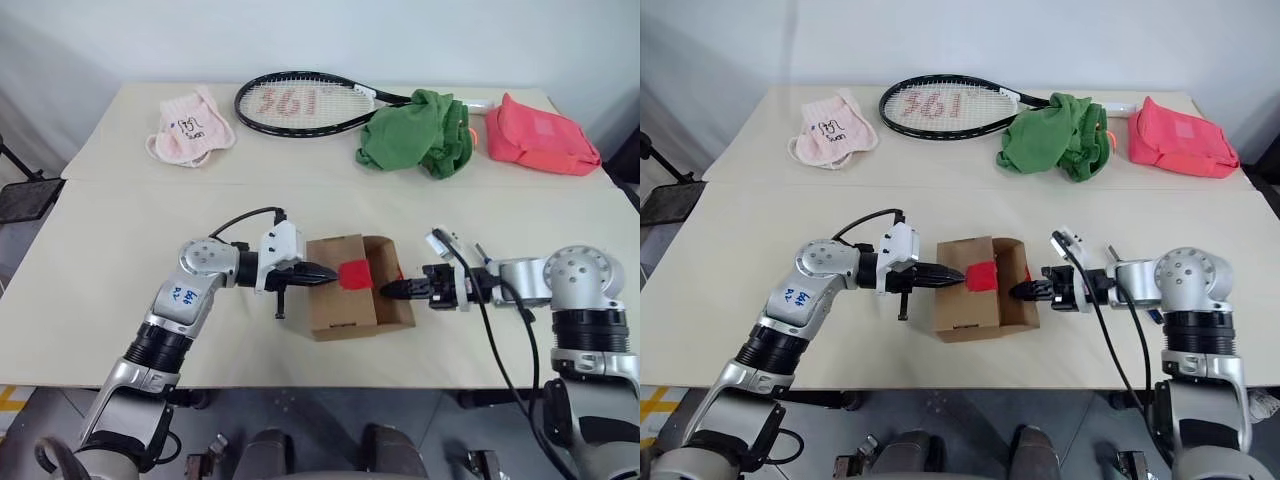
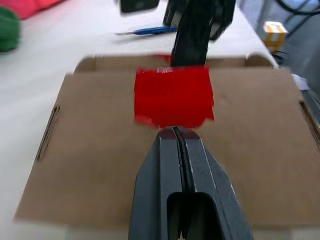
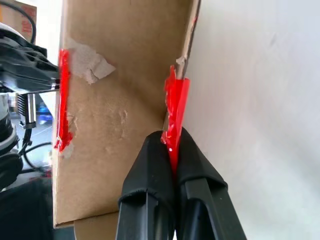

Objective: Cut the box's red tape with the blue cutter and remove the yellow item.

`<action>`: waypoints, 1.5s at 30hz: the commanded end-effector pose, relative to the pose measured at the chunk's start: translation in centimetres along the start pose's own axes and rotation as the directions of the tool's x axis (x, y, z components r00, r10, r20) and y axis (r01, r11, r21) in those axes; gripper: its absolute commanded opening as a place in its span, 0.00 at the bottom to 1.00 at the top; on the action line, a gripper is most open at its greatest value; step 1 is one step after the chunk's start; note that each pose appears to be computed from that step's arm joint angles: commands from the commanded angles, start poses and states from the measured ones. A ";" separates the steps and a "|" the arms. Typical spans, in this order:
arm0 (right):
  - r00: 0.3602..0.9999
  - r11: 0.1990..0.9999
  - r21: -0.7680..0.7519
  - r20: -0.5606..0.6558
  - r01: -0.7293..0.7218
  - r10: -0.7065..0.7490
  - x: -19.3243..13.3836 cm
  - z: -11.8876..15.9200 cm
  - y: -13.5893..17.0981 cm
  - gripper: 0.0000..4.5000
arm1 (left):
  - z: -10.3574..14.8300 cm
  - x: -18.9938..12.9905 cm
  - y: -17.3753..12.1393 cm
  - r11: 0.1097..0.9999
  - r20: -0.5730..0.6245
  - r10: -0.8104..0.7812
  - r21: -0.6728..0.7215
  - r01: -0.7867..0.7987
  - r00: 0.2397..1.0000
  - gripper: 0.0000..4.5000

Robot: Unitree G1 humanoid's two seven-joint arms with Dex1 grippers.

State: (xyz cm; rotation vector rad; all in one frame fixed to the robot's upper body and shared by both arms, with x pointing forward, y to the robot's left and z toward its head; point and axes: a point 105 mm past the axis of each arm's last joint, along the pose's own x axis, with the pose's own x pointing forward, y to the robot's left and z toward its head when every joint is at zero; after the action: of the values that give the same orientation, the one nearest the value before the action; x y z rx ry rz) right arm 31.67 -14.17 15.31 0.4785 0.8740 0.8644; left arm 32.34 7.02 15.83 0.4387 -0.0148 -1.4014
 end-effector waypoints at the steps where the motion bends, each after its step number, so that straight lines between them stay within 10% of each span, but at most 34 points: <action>1: 1.000 0.992 -0.124 0.032 0.005 -0.001 -1.6 2.1 2.5 0.00 | -1.9 0.2 -0.4 0.998 -0.045 0.016 -0.055 -0.019 0.999 0.00; 45: 0.941 0.821 -0.477 0.044 0.314 -0.335 -2.3 4.2 7.8 0.00 | -2.2 3.3 0.4 0.981 0.056 0.153 -0.128 -0.145 0.987 0.00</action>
State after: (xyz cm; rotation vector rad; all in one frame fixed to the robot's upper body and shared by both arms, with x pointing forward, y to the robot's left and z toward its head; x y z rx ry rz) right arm 31.27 -12.14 23.95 -0.1049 0.7317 0.7203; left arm 34.31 5.73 13.15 0.2760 -0.0052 -1.2278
